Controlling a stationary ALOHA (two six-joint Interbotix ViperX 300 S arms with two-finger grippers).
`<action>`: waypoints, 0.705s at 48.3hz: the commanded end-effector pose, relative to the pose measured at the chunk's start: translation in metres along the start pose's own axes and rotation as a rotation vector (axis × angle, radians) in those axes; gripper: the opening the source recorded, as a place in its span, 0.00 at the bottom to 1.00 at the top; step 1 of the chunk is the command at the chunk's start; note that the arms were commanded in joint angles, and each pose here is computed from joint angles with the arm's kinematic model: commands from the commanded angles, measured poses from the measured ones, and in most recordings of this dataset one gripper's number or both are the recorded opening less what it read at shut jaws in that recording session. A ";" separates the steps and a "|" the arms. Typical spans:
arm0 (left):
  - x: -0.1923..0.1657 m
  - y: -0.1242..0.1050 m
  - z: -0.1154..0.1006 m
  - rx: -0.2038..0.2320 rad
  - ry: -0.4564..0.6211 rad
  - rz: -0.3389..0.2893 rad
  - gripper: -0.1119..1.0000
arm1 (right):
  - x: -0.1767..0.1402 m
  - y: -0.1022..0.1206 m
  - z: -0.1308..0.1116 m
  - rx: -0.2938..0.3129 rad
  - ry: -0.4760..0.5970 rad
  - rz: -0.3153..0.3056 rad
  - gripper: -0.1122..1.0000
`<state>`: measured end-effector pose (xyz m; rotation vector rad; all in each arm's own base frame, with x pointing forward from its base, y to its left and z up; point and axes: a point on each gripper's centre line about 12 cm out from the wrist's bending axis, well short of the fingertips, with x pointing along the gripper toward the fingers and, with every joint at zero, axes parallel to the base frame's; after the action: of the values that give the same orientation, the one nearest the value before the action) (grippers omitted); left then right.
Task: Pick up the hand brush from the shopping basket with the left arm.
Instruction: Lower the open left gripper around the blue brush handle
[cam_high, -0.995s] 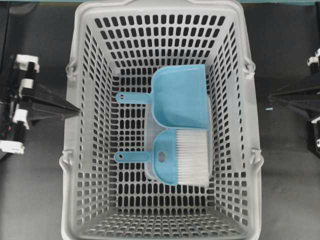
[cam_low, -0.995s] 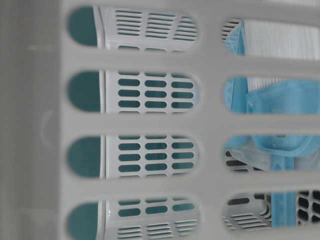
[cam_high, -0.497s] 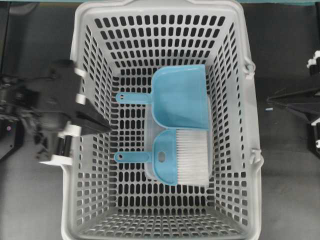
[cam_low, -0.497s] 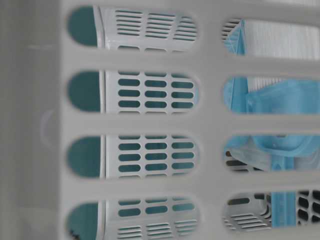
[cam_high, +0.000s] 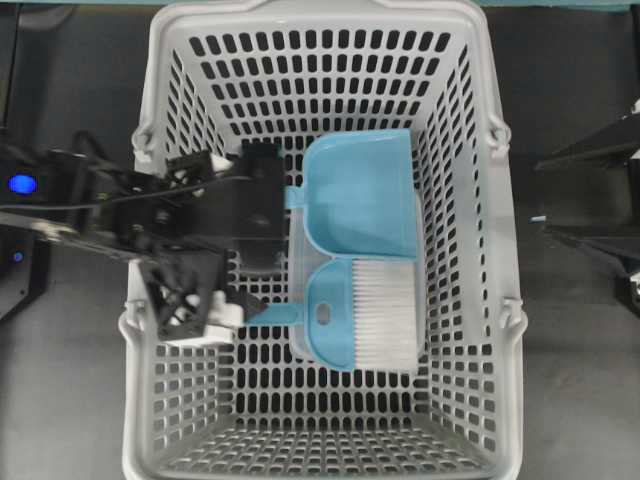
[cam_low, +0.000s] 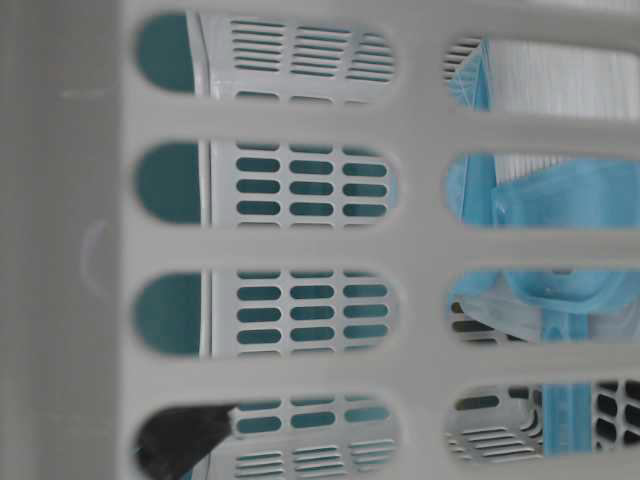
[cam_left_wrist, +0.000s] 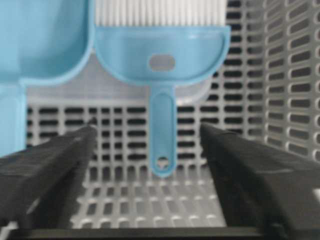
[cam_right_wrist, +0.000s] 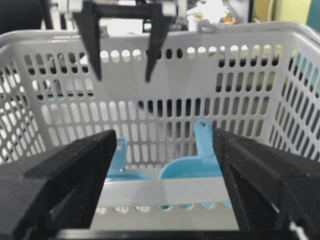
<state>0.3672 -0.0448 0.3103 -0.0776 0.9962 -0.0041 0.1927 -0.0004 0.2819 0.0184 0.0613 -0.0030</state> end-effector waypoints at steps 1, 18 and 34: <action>-0.001 -0.004 0.012 -0.003 0.008 0.000 0.90 | 0.001 0.000 0.009 0.003 -0.029 -0.001 0.77; 0.055 -0.015 -0.002 0.017 0.193 0.023 0.91 | -0.004 0.000 0.008 0.002 -0.040 -0.001 0.77; 0.102 -0.023 -0.021 0.047 0.302 0.035 0.91 | -0.008 0.000 0.010 0.002 -0.055 -0.001 0.77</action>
<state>0.4034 -0.0709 0.2164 -0.0204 1.3032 -0.0029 0.1842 -0.0004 0.2898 0.0184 0.0138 -0.0026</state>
